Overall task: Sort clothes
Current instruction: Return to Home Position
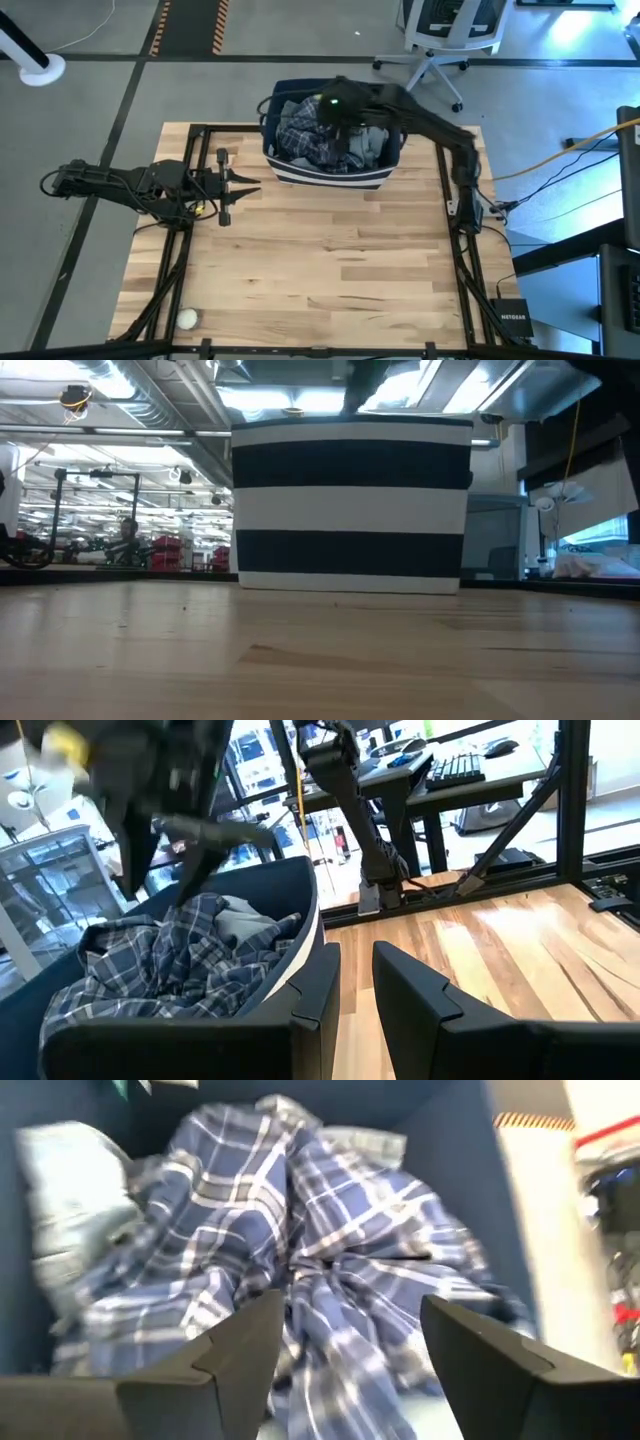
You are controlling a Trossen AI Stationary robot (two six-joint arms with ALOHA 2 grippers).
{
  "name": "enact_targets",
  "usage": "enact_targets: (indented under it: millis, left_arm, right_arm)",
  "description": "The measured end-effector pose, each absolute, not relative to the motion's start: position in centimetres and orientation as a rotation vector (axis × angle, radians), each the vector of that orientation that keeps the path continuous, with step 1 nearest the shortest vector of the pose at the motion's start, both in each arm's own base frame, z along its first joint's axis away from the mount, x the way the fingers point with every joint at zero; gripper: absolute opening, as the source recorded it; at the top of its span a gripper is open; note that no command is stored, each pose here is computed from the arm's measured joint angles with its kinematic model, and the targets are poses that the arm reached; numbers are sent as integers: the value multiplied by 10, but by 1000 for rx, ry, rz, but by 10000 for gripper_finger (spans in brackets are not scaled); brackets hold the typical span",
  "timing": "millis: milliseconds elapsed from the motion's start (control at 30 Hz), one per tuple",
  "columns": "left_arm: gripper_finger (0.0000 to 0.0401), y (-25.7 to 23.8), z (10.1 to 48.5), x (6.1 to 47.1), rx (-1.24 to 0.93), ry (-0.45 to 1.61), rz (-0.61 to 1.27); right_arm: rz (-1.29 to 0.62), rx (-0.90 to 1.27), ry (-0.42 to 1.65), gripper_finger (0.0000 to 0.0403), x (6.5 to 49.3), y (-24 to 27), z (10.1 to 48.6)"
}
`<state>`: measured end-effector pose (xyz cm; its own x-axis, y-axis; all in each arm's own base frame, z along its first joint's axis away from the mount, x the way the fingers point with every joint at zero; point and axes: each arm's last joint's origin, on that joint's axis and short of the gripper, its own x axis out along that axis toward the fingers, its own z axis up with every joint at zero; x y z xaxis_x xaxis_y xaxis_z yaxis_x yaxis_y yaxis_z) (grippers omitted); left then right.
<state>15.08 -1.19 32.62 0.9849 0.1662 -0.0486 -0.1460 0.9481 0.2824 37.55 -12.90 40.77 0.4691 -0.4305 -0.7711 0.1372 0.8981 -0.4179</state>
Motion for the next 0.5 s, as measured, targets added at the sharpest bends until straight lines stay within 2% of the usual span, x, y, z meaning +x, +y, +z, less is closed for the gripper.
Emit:
enact_targets:
  millis: [200, 300, 500]
  left_arm:
    - [59, -15, 327, 150, 283, 51, 37]
    - [59, -18, 327, 149, 300, 33, -53]
    - [54, -17, 331, 143, 283, 4, -67]
  right_arm:
    - [-245, -443, 910, 256, 339, -73, 456]
    - [-147, -504, 898, 252, 325, -39, 467]
    - [-29, -602, 855, 224, 305, 27, 477]
